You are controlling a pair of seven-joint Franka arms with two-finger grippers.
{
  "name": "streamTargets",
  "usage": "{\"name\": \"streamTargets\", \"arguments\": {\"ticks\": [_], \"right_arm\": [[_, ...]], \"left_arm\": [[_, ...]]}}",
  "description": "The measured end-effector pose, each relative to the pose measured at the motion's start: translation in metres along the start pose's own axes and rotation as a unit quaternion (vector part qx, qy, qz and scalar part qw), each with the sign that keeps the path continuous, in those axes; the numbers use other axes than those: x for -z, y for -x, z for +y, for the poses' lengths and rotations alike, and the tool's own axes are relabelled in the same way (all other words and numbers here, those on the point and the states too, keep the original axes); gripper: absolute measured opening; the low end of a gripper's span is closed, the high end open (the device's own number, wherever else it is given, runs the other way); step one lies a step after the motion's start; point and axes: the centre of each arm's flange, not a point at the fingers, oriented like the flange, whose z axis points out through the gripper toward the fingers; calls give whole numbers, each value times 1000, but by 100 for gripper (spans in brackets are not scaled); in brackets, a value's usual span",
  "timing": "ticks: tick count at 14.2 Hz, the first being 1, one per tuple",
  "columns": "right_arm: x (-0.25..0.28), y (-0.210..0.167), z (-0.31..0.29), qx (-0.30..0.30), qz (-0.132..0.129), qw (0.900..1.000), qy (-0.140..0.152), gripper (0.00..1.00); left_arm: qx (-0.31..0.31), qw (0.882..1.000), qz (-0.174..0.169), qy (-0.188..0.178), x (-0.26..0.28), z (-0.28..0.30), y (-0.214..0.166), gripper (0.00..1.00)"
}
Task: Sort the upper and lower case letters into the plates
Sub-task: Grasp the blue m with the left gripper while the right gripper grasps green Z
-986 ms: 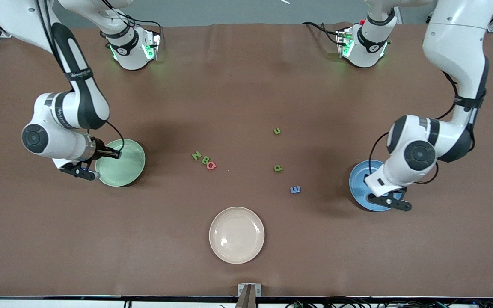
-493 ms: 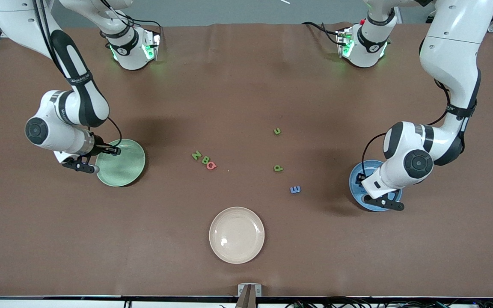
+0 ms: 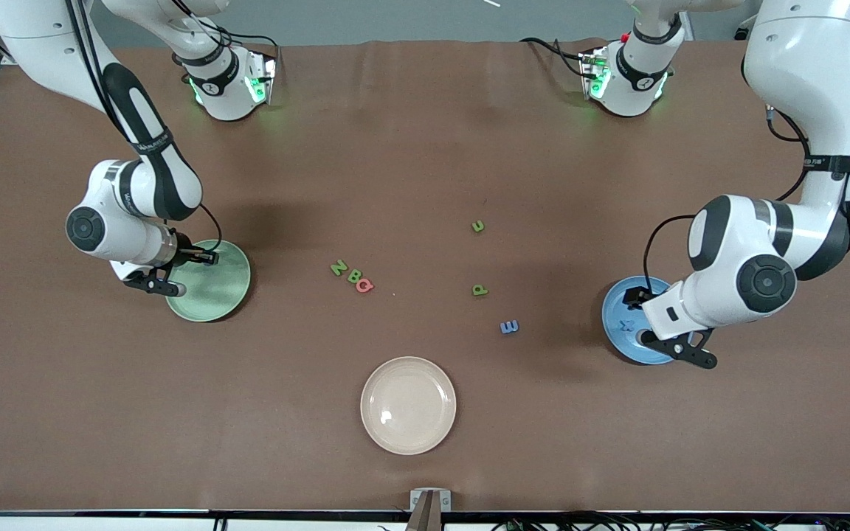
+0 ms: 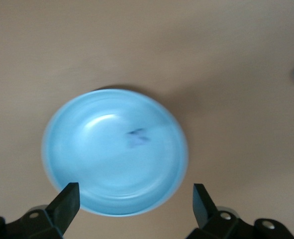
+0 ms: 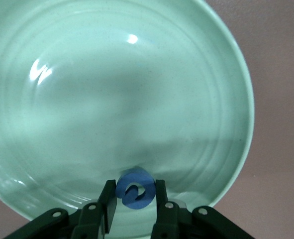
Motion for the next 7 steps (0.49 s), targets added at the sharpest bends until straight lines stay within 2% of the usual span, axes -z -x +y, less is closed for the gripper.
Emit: {"name": "streamTargets", "arguments": {"ticks": [2, 3, 7], "right_arm": [[-3, 0, -2, 2, -1, 1000, 1, 36], [-2, 0, -3, 3, -1, 1000, 1, 41], [10, -7, -10, 8, 5, 1000, -2, 80]], "left_arm": [[30, 999, -4, 17, -6, 27, -5, 100], [48, 999, -7, 19, -11, 42, -8, 100], [128, 992, -9, 17, -32, 115, -22, 99]]}}
